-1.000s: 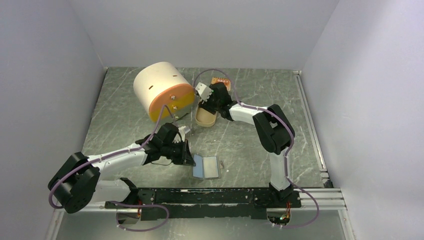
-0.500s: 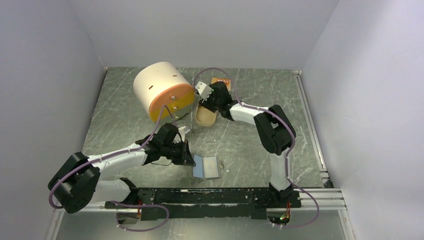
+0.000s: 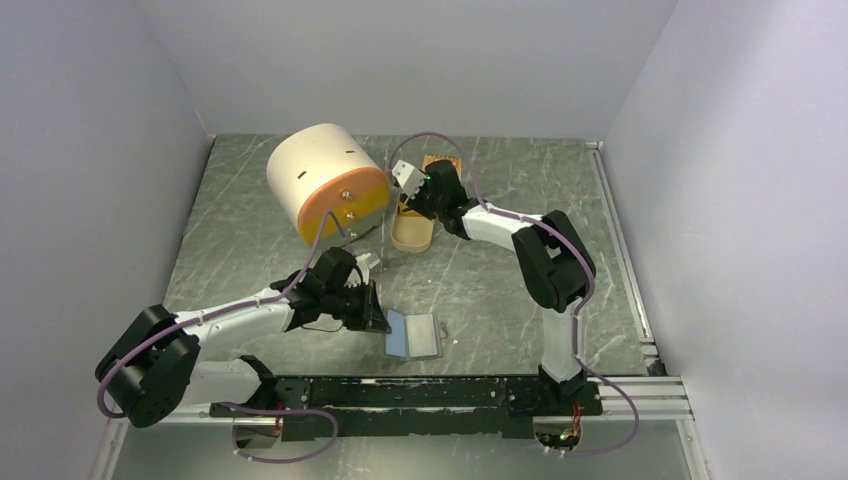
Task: Put the credit cards into the card holder
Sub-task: Pick up the credit card from the storage box.
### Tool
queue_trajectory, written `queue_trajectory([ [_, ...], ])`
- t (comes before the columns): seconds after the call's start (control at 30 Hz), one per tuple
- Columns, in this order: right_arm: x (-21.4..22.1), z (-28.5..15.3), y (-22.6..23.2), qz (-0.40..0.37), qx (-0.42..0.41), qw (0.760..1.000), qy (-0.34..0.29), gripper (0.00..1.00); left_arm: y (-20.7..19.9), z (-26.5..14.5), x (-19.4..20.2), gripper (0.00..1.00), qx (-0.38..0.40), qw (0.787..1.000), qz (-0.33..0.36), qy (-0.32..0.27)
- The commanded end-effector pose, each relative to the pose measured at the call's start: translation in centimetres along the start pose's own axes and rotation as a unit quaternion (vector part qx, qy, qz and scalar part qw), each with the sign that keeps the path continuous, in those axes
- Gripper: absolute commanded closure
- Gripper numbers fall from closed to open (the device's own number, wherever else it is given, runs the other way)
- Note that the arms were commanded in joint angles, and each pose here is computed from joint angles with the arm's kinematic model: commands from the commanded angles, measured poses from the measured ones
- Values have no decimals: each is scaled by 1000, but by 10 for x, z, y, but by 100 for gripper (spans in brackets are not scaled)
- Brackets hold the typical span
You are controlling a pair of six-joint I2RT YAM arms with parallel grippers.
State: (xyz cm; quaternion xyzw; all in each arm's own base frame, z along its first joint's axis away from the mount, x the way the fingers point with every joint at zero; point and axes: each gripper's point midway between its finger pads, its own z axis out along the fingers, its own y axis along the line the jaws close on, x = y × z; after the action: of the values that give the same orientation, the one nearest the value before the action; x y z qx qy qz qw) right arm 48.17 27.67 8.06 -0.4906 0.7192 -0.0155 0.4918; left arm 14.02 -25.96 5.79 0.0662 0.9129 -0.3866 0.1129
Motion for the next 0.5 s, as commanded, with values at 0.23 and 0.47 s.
queue_trajectory([
  [0.23, -14, -29, -8, 8, -31, 999, -27, 75, -7, -1, -2, 91, 26, 1000, 1, -7],
  [0.47, -10, -35, 11, 6, -76, 997, -24, 98, -6, 0, 0, 91, 29, 1000, 0, -7],
])
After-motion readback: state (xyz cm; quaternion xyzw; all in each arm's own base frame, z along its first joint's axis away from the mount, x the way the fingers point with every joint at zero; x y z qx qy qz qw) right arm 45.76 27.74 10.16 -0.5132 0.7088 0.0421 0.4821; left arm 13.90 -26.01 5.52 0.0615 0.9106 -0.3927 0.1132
